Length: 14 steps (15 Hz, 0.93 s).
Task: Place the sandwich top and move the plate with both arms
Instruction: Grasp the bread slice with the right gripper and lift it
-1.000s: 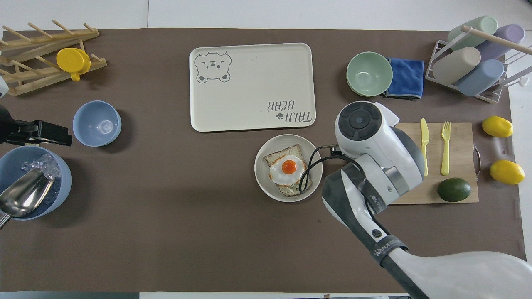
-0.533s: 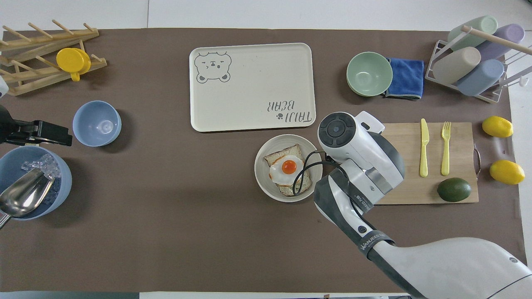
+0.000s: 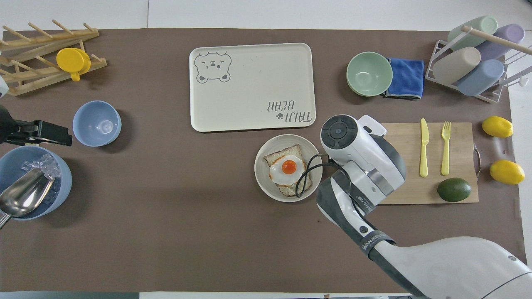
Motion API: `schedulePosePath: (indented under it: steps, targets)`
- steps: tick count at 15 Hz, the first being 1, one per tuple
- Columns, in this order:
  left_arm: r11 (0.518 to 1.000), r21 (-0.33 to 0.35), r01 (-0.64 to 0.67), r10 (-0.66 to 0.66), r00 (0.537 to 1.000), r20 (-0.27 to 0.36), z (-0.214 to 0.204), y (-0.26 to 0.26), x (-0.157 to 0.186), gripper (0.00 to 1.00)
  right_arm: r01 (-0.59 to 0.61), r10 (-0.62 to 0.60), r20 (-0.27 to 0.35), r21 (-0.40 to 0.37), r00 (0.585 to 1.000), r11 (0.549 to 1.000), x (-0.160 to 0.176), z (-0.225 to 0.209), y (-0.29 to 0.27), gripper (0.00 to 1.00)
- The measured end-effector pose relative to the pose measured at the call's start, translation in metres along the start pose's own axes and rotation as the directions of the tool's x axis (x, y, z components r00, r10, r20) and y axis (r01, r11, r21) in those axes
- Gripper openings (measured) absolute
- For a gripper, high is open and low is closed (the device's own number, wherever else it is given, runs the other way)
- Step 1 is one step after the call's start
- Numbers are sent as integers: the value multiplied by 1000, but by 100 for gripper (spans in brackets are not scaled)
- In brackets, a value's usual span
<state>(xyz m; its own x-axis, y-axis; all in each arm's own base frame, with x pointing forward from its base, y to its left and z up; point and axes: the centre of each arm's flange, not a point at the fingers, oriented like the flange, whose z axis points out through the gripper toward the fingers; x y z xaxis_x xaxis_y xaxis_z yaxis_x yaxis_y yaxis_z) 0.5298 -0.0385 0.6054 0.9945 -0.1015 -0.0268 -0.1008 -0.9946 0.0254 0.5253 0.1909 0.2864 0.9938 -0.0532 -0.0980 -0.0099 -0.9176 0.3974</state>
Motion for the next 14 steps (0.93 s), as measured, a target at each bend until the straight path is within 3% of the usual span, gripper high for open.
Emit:
schedulePosePath:
  steps: [4, 6, 7, 13, 14]
  targets:
    - [1000, 0, 0, 0, 1000, 0, 0, 0, 0, 100, 0, 0, 12, -5, 1000, 1000, -2, 6, 2, 84]
    - [1000, 0, 0, 0, 1000, 0, 0, 0, 0, 100, -6, 6, 11, -8, 1000, 1000, -2, 6, 6, 72]
    - [1000, 0, 0, 0, 1000, 0, 0, 0, 0, 100, -6, 7, 11, -8, 1000, 1000, -2, 5, 7, 71]
    - [1000, 0, 0, 0, 1000, 0, 0, 0, 0, 100, -2, 3, 12, -39, 1000, 999, -6, -4, 13, 15]
    - [1000, 0, 0, 0, 1000, 0, 0, 0, 0, 100, 5, -5, 13, -45, 1000, 999, -7, -7, 10, 13]
